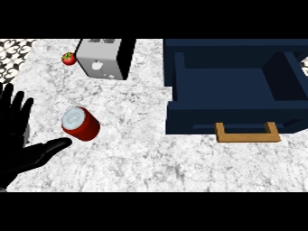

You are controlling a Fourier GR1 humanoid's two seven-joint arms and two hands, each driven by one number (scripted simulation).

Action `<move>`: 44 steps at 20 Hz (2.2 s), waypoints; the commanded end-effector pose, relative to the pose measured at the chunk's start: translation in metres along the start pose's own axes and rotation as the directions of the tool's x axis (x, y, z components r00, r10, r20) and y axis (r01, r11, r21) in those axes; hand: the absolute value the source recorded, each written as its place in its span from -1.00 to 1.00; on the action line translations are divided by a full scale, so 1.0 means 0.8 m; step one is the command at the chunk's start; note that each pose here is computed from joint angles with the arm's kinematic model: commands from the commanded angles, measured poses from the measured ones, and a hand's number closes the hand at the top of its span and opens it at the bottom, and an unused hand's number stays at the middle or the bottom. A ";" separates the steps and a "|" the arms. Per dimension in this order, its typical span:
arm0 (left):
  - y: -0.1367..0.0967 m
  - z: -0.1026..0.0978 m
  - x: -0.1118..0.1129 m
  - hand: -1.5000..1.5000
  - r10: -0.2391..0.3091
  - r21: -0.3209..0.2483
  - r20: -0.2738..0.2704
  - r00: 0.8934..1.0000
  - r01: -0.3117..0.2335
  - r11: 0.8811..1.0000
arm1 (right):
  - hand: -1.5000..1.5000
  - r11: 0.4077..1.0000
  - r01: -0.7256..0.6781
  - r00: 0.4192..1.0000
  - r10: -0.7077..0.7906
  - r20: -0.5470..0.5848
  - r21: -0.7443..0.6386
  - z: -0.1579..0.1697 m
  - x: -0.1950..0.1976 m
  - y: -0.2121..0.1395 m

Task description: Pick up the can, place it into the drawer and close the drawer

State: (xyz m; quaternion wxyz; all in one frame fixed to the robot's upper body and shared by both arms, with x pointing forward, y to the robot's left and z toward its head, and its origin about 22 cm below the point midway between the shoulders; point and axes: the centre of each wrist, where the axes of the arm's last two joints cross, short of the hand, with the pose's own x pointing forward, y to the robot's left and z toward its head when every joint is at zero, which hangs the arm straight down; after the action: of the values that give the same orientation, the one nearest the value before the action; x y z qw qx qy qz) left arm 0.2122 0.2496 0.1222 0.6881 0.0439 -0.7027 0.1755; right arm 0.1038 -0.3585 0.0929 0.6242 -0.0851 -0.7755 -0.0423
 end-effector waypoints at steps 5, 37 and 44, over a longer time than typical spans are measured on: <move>0.007 -0.051 -0.045 -1.00 0.000 0.007 -0.046 0.999 0.001 1.000 | -1.00 1.000 0.005 1.000 -0.005 -0.003 -0.023 0.007 -0.015 -0.018; 0.079 -0.039 -0.239 -1.00 -0.056 0.163 -0.109 0.992 0.074 0.984 | -1.00 1.000 0.009 1.000 -0.009 0.003 -0.015 0.022 0.021 -0.022; 0.086 -0.064 -0.272 -1.00 -0.021 0.175 -0.158 0.987 0.049 0.983 | -1.00 1.000 -0.010 1.000 0.010 0.000 0.015 0.043 0.014 -0.033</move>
State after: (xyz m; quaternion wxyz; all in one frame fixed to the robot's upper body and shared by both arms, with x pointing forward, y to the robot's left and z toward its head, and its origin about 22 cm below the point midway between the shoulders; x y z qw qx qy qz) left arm 0.2437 0.2922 -0.0917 0.7307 0.1077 -0.6364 0.2226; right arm 0.0702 -0.3835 0.1060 0.6239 -0.0862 -0.7756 -0.0413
